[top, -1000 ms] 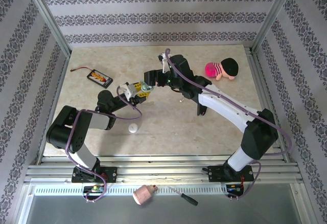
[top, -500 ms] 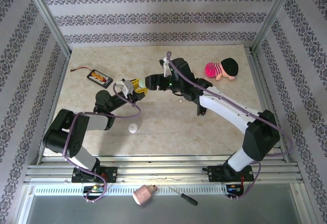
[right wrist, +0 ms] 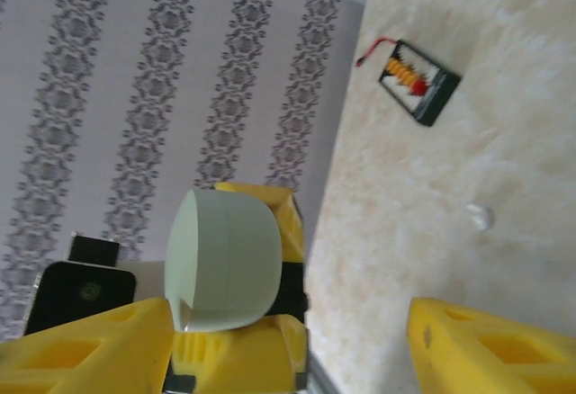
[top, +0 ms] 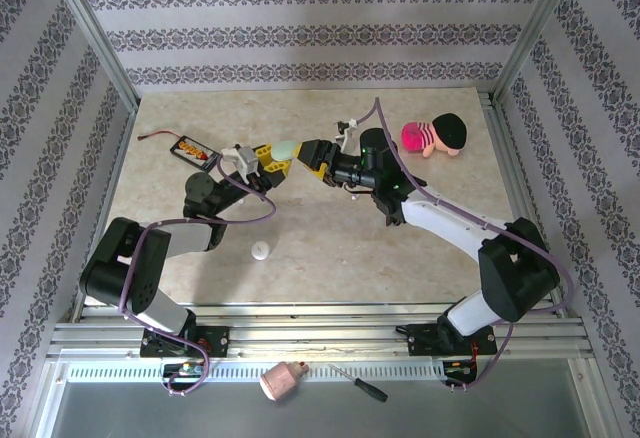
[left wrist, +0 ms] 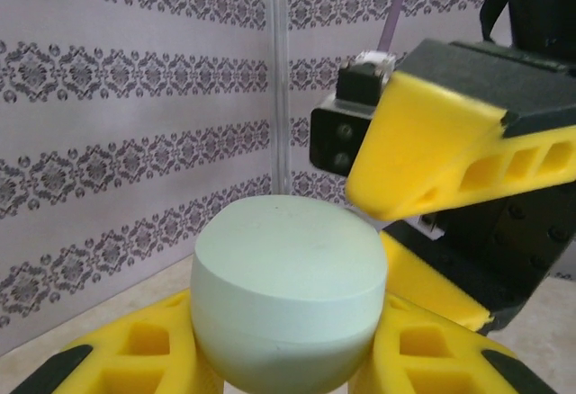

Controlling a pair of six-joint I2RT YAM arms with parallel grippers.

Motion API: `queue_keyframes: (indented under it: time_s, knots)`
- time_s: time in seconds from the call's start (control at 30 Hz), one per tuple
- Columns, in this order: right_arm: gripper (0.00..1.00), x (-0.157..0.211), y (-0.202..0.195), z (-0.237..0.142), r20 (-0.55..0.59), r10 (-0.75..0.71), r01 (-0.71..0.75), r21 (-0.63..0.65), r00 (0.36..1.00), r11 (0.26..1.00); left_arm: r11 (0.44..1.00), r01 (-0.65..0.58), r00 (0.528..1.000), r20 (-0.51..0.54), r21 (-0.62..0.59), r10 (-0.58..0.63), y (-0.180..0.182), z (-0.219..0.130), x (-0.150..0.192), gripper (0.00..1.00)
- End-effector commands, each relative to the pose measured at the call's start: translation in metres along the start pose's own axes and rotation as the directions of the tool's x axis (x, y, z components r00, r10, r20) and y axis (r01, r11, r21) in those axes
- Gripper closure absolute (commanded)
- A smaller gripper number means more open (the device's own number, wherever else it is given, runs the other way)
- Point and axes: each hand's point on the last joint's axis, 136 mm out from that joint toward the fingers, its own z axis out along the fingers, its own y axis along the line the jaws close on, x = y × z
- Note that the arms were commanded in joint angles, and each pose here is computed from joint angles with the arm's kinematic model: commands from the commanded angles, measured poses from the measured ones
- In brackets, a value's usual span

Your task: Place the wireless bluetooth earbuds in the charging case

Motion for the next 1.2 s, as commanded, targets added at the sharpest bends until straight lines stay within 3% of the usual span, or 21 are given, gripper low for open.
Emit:
queue_keyframes:
  time_s: [0.0, 0.43, 0.5, 0.57, 0.63, 0.73, 0.87, 0.97, 1.17]
  knots:
    - [0.36, 0.0, 0.037, -0.002, -0.017, 0.029, -0.031, -0.168, 0.999, 0.985, 0.998, -0.022, 0.997, 0.081, 0.064, 0.017, -0.016, 0.007, -0.031, 0.68]
    - [0.78, 0.005, 0.026, -0.006, -0.024, 0.064, -0.068, -0.206, 0.998, 0.976, 0.995, -0.003, 0.996, 0.088, 0.099, -0.006, -0.036, 0.012, -0.032, 0.66]
    - [0.79, 0.003, 0.022, -0.007, -0.01, 0.05, -0.051, -0.191, 0.999, 0.98, 0.997, 0.003, 0.997, 0.082, 0.082, -0.01, -0.033, 0.011, -0.029, 0.58]
    - [0.79, -0.004, 0.01, -0.009, 0.021, 0.026, -0.023, -0.143, 0.999, 0.989, 0.999, 0.008, 0.998, 0.056, 0.047, -0.011, -0.027, 0.011, -0.021, 0.37]
    - [0.78, -0.013, -0.006, -0.011, 0.047, -0.024, 0.027, -0.071, 0.999, 0.997, 1.0, 0.001, 1.0, 0.006, 0.009, -0.001, -0.022, 0.008, -0.008, 0.23]
    - [0.78, -0.031, -0.045, -0.017, 0.09, -0.089, 0.081, 0.086, 0.992, 0.993, 0.999, -0.019, 0.996, -0.09, -0.042, 0.015, -0.016, 0.001, 0.015, 0.1]
    - [0.77, -0.051, -0.1, -0.018, 0.091, -0.179, 0.144, 0.303, 0.98, 0.942, 0.994, -0.036, 0.976, -0.216, -0.099, 0.014, -0.011, -0.012, 0.039, 0.01]
    - [0.76, -0.062, -0.131, -0.008, 0.062, -0.209, 0.167, 0.406, 0.976, 0.899, 0.989, -0.032, 0.957, -0.29, -0.144, -0.011, -0.008, -0.022, 0.051, 0.01]
    - [0.75, -0.078, -0.182, 0.022, -0.005, -0.207, 0.181, 0.507, 0.978, 0.843, 0.96, 0.004, 0.892, -0.433, -0.281, -0.13, 0.0, -0.049, 0.073, 0.01]
